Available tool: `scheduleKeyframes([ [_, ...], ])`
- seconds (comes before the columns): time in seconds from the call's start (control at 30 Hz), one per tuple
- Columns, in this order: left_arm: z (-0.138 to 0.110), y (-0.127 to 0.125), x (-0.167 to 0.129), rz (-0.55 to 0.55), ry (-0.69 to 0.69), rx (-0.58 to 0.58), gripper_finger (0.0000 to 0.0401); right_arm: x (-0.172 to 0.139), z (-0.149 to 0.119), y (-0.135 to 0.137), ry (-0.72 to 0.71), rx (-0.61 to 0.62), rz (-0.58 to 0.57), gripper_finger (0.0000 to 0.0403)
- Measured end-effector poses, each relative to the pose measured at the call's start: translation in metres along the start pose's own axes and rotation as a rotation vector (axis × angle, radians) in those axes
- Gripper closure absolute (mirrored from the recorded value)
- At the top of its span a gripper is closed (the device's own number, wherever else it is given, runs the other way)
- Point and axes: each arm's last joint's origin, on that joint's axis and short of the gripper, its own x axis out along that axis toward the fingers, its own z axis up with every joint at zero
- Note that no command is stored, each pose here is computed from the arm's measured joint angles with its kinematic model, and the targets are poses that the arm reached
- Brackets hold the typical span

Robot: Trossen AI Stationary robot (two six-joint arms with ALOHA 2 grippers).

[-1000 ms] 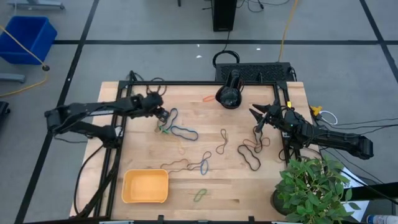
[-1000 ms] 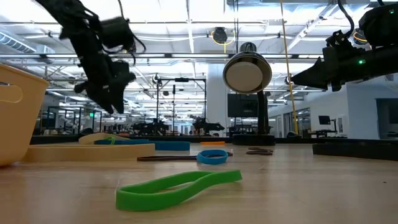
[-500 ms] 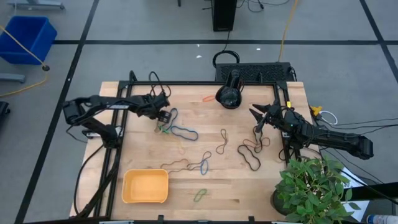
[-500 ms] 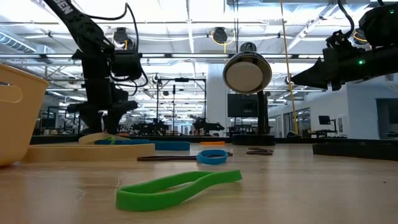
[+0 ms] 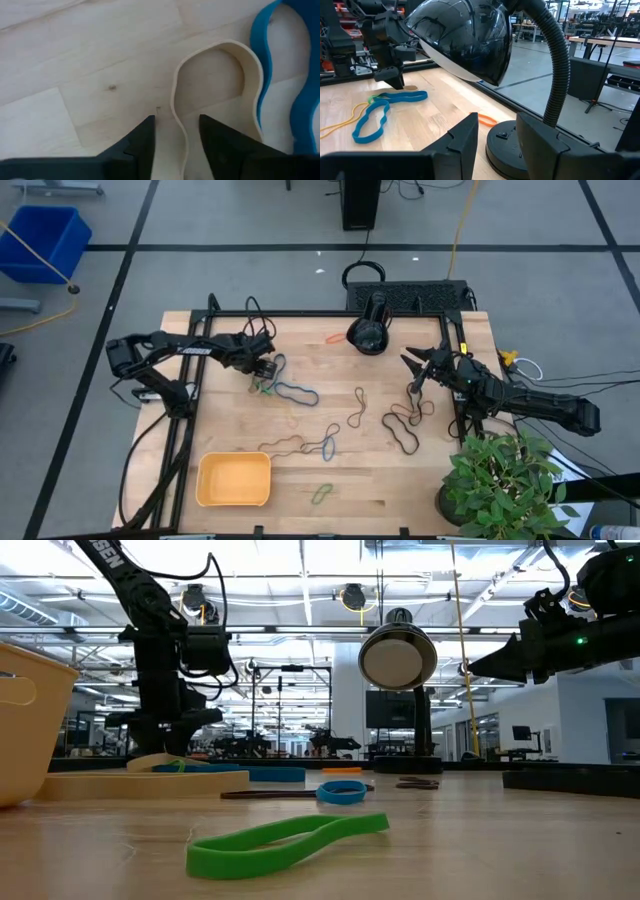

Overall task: Pick and place rubber bands into bin
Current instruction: Put the top light brown rubberband into the yellow bin

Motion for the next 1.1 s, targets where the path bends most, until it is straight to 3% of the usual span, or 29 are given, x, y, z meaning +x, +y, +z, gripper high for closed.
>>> scheduleKeyframes([
  [0.37, 0.000, 0.000, 0.000, -0.001, -0.006, -0.007, 0.0392, 0.000, 0.000, 0.000, 0.000, 0.000, 0.000, 0.0273],
  [0.73, -0.004, -0.002, -0.010, -0.036, -0.024, 0.066, 0.0392, 0.000, 0.000, 0.000, 0.000, 0.001, 0.000, 0.0273],
  [1.1, -0.012, 0.013, -0.103, -0.357, -0.345, 0.071, 0.0396, 0.000, 0.000, 0.000, 0.000, 0.000, 0.000, 0.0273],
])
